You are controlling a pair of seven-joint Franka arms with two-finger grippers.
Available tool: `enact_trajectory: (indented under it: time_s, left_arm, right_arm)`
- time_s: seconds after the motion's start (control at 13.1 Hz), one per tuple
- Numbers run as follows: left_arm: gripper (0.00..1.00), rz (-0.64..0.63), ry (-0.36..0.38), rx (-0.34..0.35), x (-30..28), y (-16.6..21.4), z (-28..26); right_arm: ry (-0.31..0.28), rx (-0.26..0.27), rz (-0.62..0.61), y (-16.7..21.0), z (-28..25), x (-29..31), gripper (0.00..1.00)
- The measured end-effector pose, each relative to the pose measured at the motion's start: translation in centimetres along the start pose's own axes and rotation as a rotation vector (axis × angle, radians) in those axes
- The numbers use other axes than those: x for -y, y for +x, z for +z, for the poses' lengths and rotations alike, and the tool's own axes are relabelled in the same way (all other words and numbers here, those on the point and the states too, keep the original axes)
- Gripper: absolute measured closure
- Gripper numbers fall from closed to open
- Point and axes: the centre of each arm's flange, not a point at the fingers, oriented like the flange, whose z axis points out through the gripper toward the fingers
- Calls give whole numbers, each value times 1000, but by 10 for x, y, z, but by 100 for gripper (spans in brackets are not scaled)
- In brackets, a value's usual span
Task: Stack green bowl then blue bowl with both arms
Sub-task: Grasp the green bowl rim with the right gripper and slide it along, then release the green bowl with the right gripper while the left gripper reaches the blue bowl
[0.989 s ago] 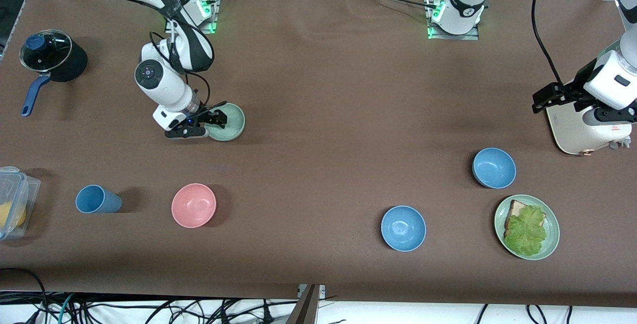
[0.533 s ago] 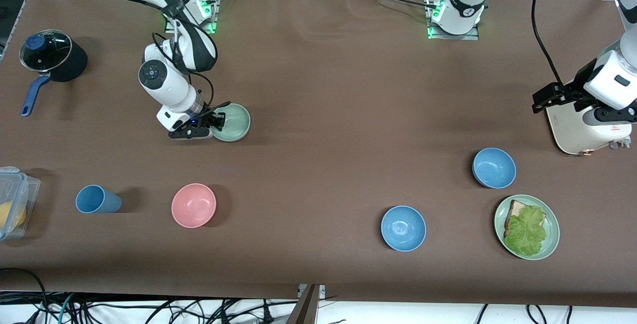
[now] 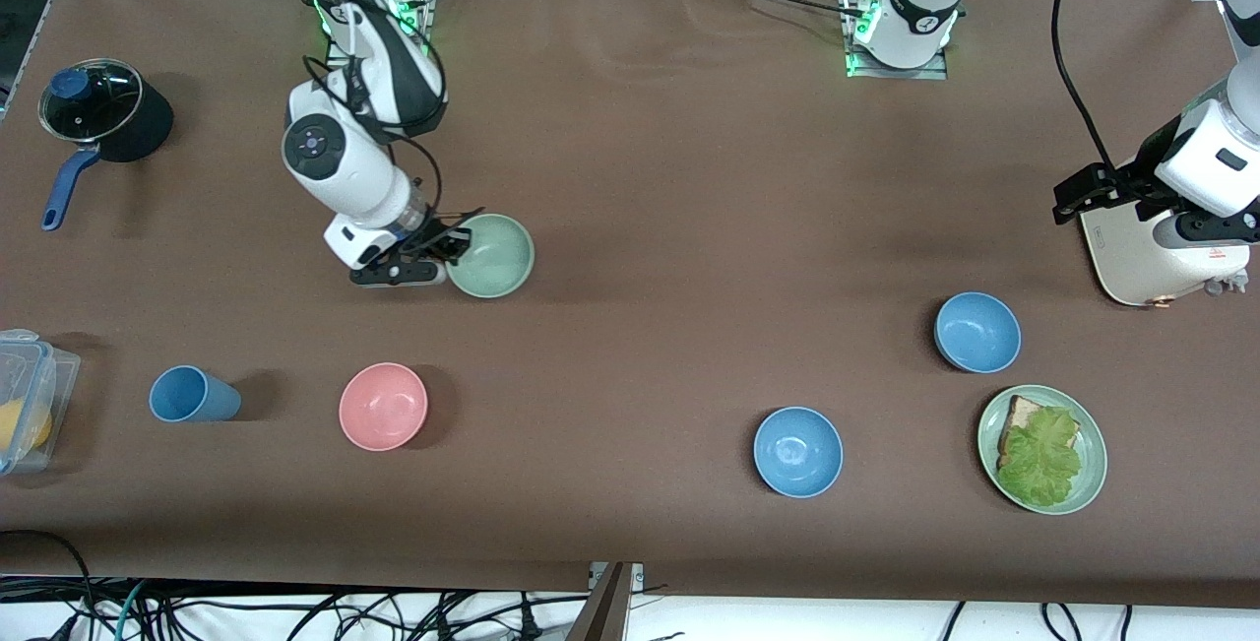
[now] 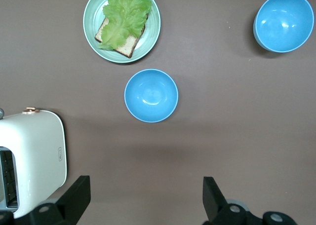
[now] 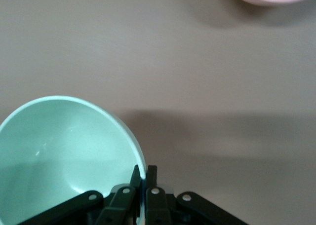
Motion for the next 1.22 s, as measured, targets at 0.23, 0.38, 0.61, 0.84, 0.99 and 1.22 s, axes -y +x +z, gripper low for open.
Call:
enact_trajectory:
  time_s: [0.23,0.38,0.61,0.84,0.99,1.22]
  left_arm:
    - [0,-2,0,-1,1,0,0]
    - [0,-2,0,-1,1,0,0]
    - [0,-3,-1,-8,2,1,-4]
    - [0,-4,-1,-22,2,3,-11]
    - [0,-10,2,20,5,9,8]
    - [0,-14,9,113,7,27,61]
  right_arm:
    - [63,-4,76,-2,15,114,96]
    - [55,-12,112,-8,48,169,96]
    - [27,-50,159,-14,92,216,96]
    - [53,-105,198,-26,128,240,96]
    - [66,-125,213,-28,132,251,96]
    - [61,-137,212,-30,134,255,70]
